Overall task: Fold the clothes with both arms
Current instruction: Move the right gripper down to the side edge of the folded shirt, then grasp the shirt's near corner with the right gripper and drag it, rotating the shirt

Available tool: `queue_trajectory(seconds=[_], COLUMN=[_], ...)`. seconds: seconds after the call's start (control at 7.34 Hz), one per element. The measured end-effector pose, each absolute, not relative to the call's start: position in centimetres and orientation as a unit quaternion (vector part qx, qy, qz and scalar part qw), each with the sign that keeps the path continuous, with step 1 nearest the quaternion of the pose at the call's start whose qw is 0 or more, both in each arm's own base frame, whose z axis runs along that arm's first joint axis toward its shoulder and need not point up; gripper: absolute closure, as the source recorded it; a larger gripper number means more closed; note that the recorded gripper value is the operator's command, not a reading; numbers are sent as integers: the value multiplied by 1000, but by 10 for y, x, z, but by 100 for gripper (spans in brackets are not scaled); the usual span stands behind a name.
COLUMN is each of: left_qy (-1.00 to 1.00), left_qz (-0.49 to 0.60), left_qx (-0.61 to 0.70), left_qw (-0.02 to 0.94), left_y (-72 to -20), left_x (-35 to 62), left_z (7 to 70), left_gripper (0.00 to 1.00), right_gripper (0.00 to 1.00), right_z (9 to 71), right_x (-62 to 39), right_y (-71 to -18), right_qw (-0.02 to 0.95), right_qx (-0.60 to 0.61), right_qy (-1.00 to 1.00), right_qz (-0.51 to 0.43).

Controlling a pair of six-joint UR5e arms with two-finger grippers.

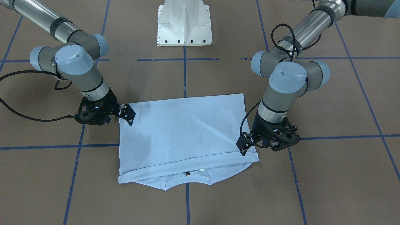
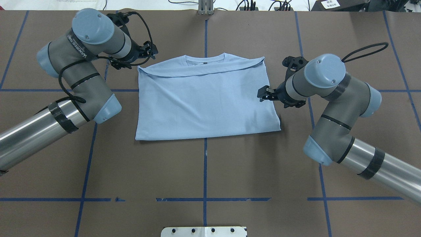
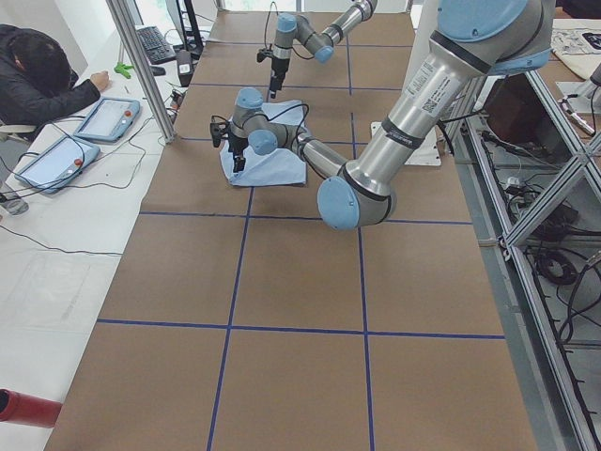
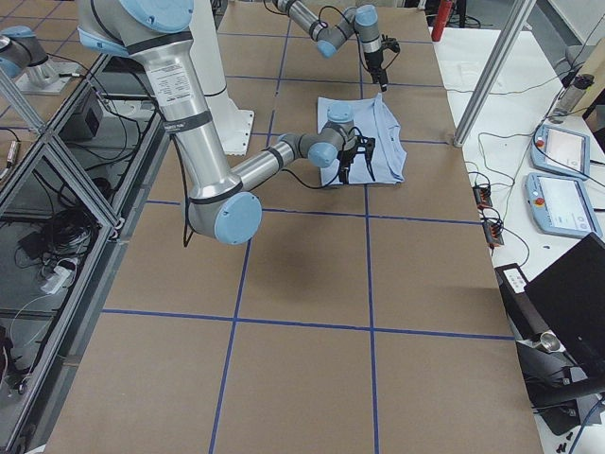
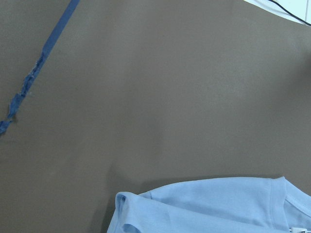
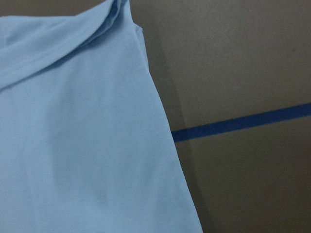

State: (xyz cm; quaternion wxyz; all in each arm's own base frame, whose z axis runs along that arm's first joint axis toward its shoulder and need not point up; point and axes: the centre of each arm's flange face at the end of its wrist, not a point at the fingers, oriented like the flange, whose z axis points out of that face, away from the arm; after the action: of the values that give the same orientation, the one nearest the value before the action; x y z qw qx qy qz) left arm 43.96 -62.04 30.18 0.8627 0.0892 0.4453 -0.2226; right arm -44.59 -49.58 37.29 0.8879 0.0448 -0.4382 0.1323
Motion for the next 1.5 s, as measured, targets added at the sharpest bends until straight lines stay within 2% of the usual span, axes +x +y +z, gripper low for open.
queue_trajectory(seconds=[0.27, 0.54, 0.68, 1.09, 1.23, 1.5], left_qy=[446, 446, 446, 447, 449, 451], left_qz=[-222, -222, -222, -221, -220, -219], left_qx=[89, 89, 89, 89, 90, 91], left_qw=[862, 862, 862, 862, 861, 860], left_y=[-620, -620, -620, -620, -619, -618], left_x=[440, 440, 439, 439, 439, 438], left_z=[302, 302, 302, 300, 298, 296], left_gripper=[0, 0, 0, 0, 0, 0], right_gripper=[12, 25, 40, 94, 100, 100], right_z=[379, 382, 384, 390, 393, 403], right_x=[-456, -462, -464, -462, -457, -450], right_y=[-483, -474, -471, -461, -454, -442], right_qw=[891, 893, 894, 897, 897, 899], right_qx=[40, 33, 30, 17, 9, 3], right_qy=[-435, -434, -433, -430, -431, -427], right_qz=[123, 115, 113, 106, 101, 95])
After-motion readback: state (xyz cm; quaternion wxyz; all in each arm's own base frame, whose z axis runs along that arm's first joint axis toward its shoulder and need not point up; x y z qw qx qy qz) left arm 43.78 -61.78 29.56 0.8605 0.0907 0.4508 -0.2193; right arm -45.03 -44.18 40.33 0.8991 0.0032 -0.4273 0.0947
